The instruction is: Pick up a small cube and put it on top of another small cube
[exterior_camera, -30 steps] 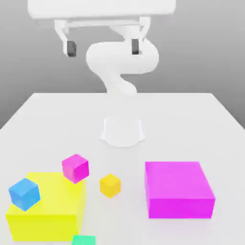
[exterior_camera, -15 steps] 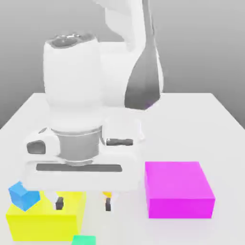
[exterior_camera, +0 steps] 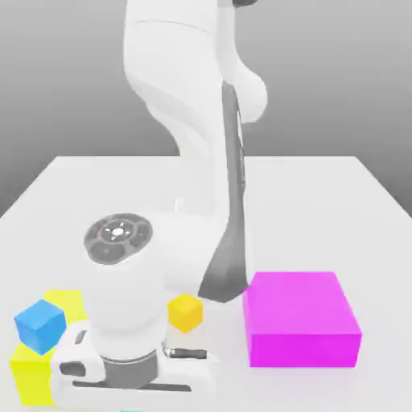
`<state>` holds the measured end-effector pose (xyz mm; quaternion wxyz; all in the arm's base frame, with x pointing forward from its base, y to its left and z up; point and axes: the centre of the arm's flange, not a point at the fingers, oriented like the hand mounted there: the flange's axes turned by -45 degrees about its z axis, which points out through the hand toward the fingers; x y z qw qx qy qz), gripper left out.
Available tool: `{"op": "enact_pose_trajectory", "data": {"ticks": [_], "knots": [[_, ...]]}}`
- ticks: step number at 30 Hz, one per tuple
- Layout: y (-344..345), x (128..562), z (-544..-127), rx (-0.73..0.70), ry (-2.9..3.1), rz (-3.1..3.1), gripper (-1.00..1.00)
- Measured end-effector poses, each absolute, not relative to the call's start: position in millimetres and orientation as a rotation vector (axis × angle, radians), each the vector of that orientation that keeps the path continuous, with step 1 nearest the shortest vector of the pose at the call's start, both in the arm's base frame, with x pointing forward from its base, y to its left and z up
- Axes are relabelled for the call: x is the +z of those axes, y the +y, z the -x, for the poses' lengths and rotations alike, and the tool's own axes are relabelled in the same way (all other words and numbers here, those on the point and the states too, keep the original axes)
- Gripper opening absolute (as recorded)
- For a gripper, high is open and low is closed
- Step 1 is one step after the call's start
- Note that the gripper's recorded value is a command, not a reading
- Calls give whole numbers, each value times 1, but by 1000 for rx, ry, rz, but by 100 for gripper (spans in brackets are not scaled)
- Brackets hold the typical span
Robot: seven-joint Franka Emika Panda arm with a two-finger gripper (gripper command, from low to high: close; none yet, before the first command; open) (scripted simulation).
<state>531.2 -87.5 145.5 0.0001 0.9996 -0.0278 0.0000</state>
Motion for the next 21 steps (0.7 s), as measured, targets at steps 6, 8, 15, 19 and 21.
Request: {"op": "enact_pose_trajectory", "data": {"ticks": [6,8,15,19,21], "knots": [[-121,211,-524,-9,-74,-3148,-100],[-130,230,-511,-9,-109,-3159,-100],[-147,286,-452,-11,-277,-3180,-100],[-147,312,-417,-15,-356,-3175,-100],[-147,322,-398,-18,-396,-3167,-100]]}}
